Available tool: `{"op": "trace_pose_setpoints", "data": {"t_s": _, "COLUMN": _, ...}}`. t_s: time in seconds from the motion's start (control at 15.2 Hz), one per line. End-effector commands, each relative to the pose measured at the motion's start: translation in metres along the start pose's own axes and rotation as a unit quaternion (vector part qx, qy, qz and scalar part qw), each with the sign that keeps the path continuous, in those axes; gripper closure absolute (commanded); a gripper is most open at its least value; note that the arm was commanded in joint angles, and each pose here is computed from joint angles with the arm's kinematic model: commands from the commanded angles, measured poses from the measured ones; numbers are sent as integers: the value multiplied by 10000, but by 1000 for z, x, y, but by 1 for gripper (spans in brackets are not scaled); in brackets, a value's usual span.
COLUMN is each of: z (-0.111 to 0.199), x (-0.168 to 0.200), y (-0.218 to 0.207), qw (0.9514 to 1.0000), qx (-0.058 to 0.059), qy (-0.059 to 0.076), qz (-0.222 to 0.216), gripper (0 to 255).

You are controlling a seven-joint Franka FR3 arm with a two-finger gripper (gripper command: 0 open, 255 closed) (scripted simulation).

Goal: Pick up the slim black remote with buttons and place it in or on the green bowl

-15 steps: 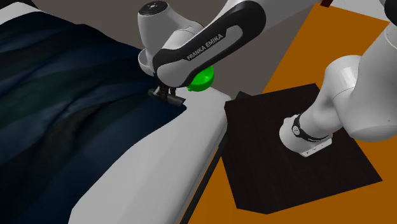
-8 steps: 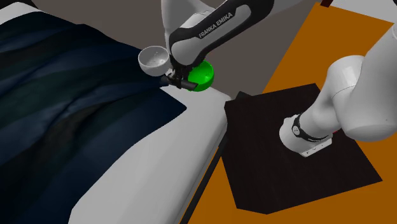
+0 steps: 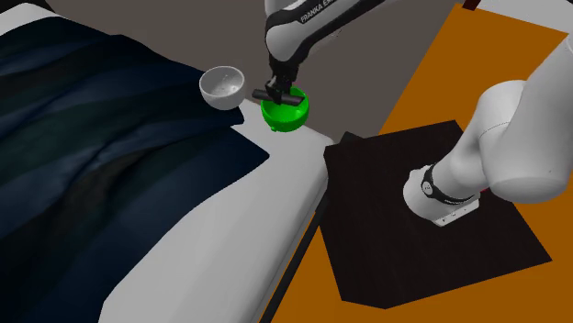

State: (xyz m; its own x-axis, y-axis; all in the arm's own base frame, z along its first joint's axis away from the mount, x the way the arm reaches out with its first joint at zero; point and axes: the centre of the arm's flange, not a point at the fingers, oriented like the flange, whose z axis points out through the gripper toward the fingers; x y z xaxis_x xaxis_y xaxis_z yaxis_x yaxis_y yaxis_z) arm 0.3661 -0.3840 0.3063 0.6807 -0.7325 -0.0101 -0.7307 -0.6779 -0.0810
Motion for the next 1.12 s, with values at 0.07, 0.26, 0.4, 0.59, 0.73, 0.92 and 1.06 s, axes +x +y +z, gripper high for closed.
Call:
{"op": "trace_pose_setpoints", "data": {"t_s": 0.07, "z": -2, "x": -1, "y": 39, "qw": 10000, "qx": 1, "qy": 1, "qz": -11, "gripper": 255}}
{"op": "trace_pose_setpoints", "data": {"t_s": 0.26, "z": 8, "x": -1, "y": 47, "qw": 10000, "qx": 1, "qy": 1, "qz": -11, "gripper": 255}}
{"op": "trace_pose_setpoints", "data": {"t_s": 0.4, "z": 19, "x": 0, "y": 48, "qw": 10000, "qx": 1, "qy": 1, "qz": -11, "gripper": 255}}
{"op": "trace_pose_setpoints", "data": {"t_s": 0.59, "z": 35, "x": 0, "y": 49, "qw": 10000, "qx": 1, "qy": 1, "qz": -11, "gripper": 255}}
{"op": "trace_pose_setpoints", "data": {"t_s": 0.73, "z": 45, "x": 0, "y": 50, "qw": 10000, "qx": 1, "qy": 1, "qz": -11, "gripper": 255}}
{"op": "trace_pose_setpoints", "data": {"t_s": 0.92, "z": 58, "x": 0, "y": 51, "qw": 10000, "qx": 1, "qy": 1, "qz": -11, "gripper": 255}}
{"op": "trace_pose_setpoints", "data": {"t_s": 1.06, "z": 58, "x": 0, "y": 51, "qw": 10000, "qx": 1, "qy": 1, "qz": -11, "gripper": 255}}
